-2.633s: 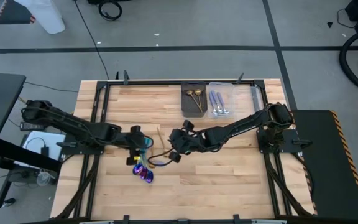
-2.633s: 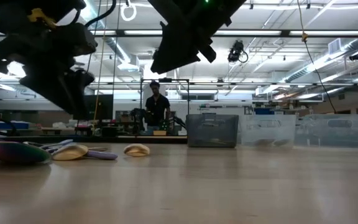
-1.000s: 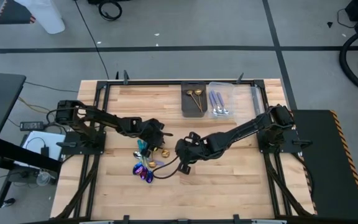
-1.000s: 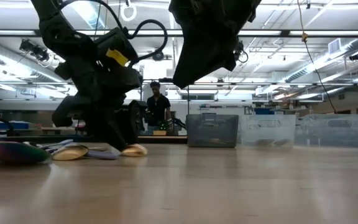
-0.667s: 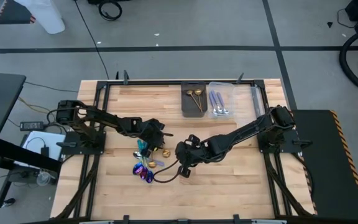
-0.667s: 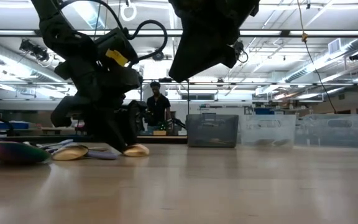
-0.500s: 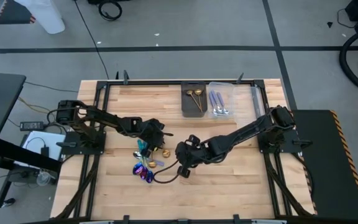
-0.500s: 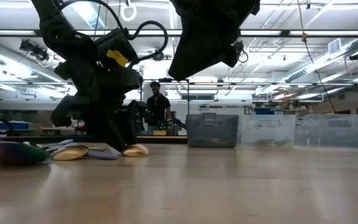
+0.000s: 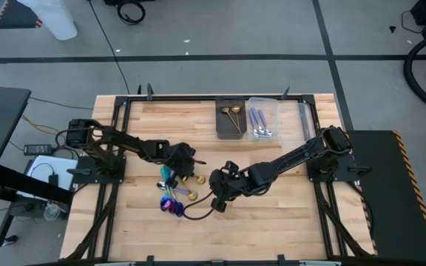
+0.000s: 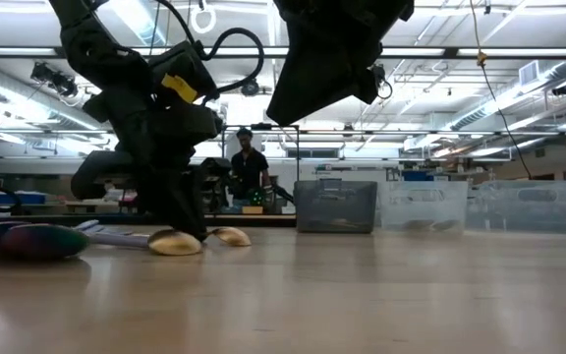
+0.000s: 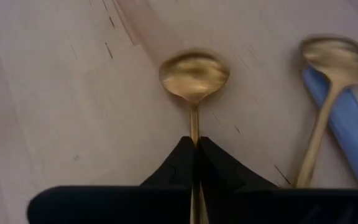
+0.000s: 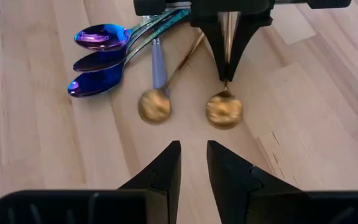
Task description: Sort silverware by color (type)
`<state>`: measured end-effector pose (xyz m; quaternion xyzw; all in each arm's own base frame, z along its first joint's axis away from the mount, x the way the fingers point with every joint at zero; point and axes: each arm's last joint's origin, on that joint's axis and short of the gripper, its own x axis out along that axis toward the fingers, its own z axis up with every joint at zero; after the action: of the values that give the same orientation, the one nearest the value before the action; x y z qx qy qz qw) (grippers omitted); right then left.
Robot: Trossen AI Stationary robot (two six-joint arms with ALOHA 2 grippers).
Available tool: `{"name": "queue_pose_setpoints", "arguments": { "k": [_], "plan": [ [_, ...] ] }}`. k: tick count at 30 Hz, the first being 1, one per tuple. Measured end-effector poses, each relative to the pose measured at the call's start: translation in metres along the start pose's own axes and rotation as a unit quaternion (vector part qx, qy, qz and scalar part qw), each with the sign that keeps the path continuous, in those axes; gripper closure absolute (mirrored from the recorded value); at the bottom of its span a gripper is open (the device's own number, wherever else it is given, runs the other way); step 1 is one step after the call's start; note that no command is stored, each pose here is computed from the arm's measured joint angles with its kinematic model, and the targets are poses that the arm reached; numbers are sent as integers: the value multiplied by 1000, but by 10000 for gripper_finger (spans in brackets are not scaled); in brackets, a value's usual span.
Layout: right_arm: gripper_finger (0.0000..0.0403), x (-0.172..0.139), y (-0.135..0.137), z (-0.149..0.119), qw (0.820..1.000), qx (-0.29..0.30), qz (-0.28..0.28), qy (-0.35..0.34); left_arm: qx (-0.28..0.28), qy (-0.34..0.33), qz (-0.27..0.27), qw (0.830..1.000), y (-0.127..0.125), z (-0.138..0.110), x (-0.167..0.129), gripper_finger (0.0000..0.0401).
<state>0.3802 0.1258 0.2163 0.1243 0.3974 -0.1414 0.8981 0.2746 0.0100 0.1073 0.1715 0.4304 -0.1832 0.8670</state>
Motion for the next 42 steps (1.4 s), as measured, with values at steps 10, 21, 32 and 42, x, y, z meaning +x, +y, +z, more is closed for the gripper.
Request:
{"name": "queue_pose_setpoints", "arguments": {
  "k": [10,21,32,42],
  "plan": [
    [315,-3,-4,-2,999,-9,-30,4,-12,-11,9,1000,-5,6,-8,383],
    [315,-44,-11,7,992,-18,-109,-68,-36,-90,41,994,1,24,-23,383],
    [314,-76,-21,14,992,-20,-104,-72,-41,-221,106,969,15,49,-57,383],
    [292,-99,-26,23,992,2,-80,-100,-50,-344,185,919,35,62,-102,383]
  ]
}}
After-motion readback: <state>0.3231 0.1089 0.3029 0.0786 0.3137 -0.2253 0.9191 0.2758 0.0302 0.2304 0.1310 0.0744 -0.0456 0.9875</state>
